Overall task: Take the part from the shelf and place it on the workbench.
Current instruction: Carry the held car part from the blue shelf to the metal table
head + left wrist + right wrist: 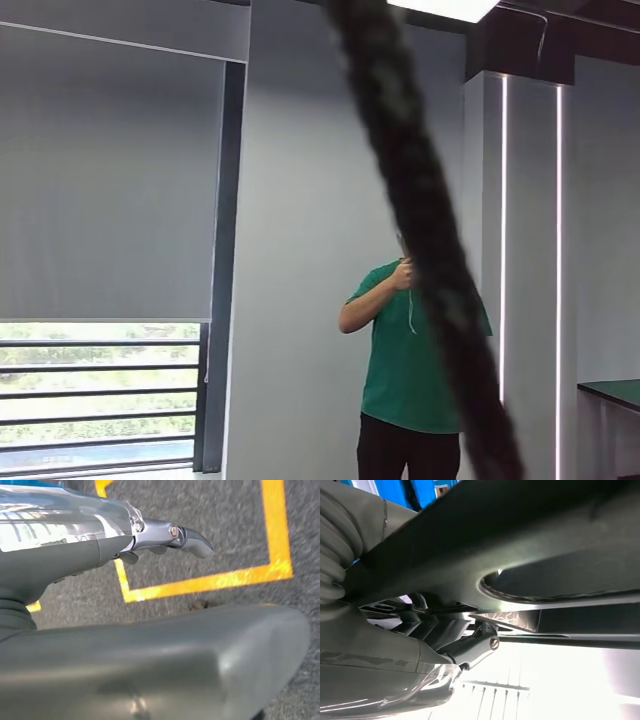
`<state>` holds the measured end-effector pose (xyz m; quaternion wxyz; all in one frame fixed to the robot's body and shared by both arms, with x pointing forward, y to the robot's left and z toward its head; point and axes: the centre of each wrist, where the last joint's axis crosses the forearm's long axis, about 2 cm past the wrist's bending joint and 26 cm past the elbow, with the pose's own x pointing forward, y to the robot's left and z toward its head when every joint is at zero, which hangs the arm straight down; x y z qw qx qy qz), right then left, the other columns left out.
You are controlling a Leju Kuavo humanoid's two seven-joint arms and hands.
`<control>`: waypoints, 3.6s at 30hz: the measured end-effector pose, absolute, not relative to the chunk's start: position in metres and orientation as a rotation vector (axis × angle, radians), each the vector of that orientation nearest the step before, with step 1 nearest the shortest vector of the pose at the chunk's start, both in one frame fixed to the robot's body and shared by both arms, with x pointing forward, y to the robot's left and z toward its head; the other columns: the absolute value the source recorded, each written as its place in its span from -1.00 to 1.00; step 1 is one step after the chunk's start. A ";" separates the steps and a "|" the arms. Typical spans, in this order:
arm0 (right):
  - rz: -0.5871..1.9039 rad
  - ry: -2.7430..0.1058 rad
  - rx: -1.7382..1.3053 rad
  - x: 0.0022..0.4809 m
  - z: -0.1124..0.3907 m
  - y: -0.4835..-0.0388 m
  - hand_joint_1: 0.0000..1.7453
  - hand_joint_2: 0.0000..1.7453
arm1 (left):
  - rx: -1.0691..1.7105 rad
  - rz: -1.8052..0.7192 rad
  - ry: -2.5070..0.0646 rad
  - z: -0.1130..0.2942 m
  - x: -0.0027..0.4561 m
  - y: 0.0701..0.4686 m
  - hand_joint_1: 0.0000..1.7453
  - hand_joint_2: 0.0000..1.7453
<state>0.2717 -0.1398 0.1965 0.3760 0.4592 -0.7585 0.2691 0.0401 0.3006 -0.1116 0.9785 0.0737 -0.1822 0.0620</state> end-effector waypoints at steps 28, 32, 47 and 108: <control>0.673 -1.952 1.230 0.279 0.203 -0.123 1.00 1.00 | 0.197 0.131 -0.396 -0.111 0.037 0.323 -1.00 1.00; 0.668 -1.950 1.227 0.280 0.203 -0.124 1.00 1.00 | 0.192 0.133 -0.404 -0.111 0.040 0.322 -1.00 1.00; 0.605 -1.971 1.167 0.270 0.192 -0.148 1.00 1.00 | 0.168 0.136 -0.401 -0.112 0.038 0.309 -1.00 1.00; 0.805 -1.930 1.127 0.265 0.192 -0.155 1.00 1.00 | 0.175 0.139 -0.396 -0.111 0.039 0.311 -1.00 1.00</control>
